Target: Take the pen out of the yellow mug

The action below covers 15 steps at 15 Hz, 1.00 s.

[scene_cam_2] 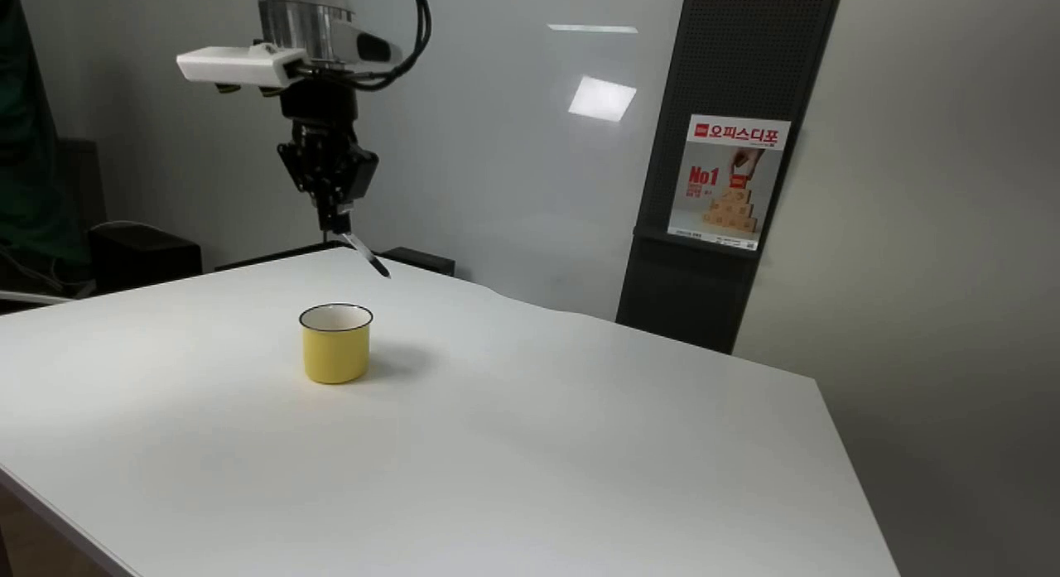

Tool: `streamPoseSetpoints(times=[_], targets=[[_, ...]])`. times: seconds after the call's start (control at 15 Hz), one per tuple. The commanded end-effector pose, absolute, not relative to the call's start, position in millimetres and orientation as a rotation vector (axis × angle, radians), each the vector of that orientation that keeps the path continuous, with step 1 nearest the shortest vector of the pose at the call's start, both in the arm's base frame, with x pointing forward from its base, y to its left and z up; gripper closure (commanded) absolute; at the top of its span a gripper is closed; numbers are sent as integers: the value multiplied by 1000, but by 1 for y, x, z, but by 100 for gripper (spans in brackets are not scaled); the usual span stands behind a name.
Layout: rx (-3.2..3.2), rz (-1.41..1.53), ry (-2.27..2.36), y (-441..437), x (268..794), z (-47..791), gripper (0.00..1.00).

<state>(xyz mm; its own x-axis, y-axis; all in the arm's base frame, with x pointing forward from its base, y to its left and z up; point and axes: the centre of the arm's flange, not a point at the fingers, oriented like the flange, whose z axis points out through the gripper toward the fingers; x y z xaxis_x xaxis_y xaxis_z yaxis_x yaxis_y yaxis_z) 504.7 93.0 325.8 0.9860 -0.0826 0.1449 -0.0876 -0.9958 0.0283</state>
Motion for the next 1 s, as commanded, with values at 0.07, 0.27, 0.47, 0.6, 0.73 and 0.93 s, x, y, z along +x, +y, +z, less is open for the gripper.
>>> streamPoseSetpoints(times=[0.07, 0.27, 0.47, 0.6, 0.73, 0.93], targets=[[2967, 450, -32, 72, 506, 319, 95], [2979, 547, -20, 51, 512, 287, 95], [3094, 593, -22, 25, 514, 252, 95], [3181, 637, -43, 12, 514, 230, 95], [3248, 666, -33, 8, 510, 207, 95], [3324, 661, -3, 18, 509, 185, 95]])
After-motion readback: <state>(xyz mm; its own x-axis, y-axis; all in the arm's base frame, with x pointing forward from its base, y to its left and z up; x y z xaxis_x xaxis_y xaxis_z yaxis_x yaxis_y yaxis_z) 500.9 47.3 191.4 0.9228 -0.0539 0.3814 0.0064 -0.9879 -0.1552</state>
